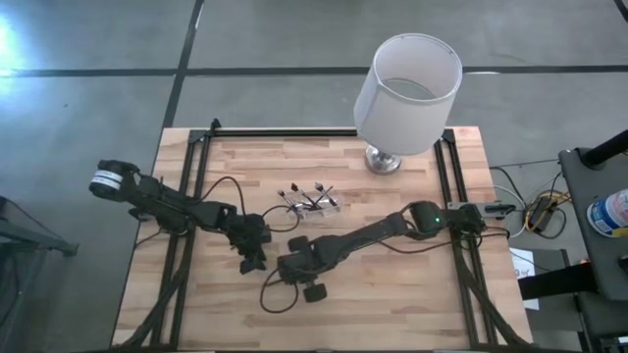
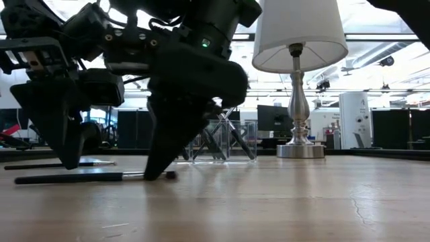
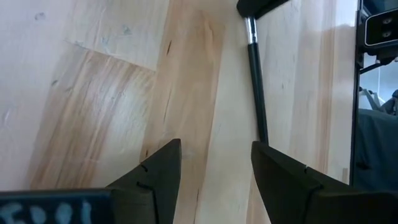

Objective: Put items in baskets/containers
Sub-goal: Put the foundation brush into the transparent organizer

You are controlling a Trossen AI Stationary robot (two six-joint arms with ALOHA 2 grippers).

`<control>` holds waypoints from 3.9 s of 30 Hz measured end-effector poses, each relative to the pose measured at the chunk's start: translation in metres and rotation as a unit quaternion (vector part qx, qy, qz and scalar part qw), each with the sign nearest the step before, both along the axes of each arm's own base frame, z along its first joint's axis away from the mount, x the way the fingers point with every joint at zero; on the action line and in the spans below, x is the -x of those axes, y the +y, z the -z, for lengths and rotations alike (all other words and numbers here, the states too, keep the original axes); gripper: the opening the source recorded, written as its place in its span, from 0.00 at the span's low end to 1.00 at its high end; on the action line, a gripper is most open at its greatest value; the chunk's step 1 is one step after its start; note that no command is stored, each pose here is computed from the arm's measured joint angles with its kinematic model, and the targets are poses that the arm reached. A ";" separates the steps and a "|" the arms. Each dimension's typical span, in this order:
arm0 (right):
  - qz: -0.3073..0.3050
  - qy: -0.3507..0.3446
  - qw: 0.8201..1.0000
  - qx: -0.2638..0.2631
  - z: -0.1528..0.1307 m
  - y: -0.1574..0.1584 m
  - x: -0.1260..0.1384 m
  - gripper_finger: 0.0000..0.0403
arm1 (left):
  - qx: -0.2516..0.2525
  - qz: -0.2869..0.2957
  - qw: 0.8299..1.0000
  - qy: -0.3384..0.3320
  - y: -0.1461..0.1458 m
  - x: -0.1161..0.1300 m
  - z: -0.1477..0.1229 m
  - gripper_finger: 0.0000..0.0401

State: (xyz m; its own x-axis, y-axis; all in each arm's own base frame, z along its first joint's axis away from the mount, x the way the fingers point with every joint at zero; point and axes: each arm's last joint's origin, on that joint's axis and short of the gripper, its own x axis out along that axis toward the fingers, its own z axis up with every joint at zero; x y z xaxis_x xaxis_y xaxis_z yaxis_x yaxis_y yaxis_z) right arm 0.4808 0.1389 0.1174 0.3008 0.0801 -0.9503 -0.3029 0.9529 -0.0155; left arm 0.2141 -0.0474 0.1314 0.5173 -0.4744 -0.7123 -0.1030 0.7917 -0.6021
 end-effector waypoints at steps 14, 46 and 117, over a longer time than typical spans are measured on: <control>0.013 -0.022 0.999 0.037 -0.021 0.000 -0.004 0.03 | 0.030 -0.010 0.995 -0.099 -0.003 -0.014 -0.015 0.47; 0.037 -0.035 0.997 0.059 -0.041 -0.002 -0.003 0.02 | -0.035 0.000 0.998 -0.049 -0.016 -0.050 0.016 0.47; 0.342 -0.067 0.904 0.246 -0.107 0.060 0.100 0.18 | -0.346 0.017 0.930 -0.121 -0.052 -0.046 -0.027 0.01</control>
State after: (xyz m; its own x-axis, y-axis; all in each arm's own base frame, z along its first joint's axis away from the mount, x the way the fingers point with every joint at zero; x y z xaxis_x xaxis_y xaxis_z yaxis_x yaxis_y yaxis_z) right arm 0.3804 0.1986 0.2245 0.2347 -0.5918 -0.7712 0.3914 0.7837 -0.4823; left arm 0.2605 -0.0990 0.1581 0.6958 0.0356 -0.7174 0.0016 0.9987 0.0510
